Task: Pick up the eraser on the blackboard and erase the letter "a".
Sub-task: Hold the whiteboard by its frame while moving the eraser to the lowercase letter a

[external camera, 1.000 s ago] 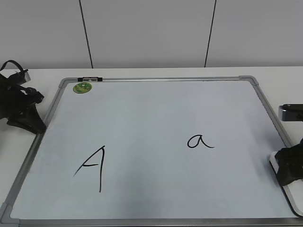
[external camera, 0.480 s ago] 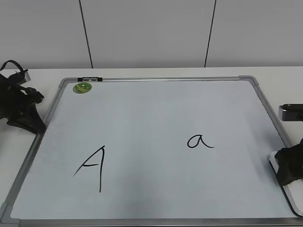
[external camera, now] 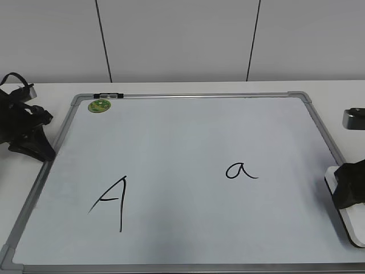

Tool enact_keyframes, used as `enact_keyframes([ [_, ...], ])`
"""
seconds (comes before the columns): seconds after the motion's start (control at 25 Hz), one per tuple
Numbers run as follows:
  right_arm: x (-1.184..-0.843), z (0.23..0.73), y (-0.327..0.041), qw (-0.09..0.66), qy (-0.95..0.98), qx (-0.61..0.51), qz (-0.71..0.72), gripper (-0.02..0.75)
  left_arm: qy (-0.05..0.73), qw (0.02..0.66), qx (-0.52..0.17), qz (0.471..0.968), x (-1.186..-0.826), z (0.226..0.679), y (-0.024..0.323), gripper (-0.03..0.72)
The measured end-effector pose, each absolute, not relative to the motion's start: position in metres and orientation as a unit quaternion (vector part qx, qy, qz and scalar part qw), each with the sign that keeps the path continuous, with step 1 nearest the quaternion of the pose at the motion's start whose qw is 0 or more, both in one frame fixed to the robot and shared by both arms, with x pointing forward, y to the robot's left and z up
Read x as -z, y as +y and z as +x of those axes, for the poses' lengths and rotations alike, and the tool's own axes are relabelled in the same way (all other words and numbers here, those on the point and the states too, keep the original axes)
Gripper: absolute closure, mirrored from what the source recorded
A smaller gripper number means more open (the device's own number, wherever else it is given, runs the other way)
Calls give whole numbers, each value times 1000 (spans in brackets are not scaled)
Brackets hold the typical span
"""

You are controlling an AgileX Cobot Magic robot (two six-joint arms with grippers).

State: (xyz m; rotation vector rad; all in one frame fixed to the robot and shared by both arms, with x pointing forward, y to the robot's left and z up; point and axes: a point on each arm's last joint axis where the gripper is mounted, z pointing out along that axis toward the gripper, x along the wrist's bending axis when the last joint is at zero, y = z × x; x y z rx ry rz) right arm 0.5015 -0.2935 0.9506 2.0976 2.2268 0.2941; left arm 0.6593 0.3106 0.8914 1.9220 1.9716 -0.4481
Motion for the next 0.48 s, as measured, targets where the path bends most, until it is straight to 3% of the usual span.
enact_keyframes([
  [0.2,-964,505,-284,17,737,-104,668,206,696,175,158,678,-891,659,311,653],
  [0.48,-996,540,-238,27,788,-129,601,206,696,175,158,678,-891,659,311,653],
])
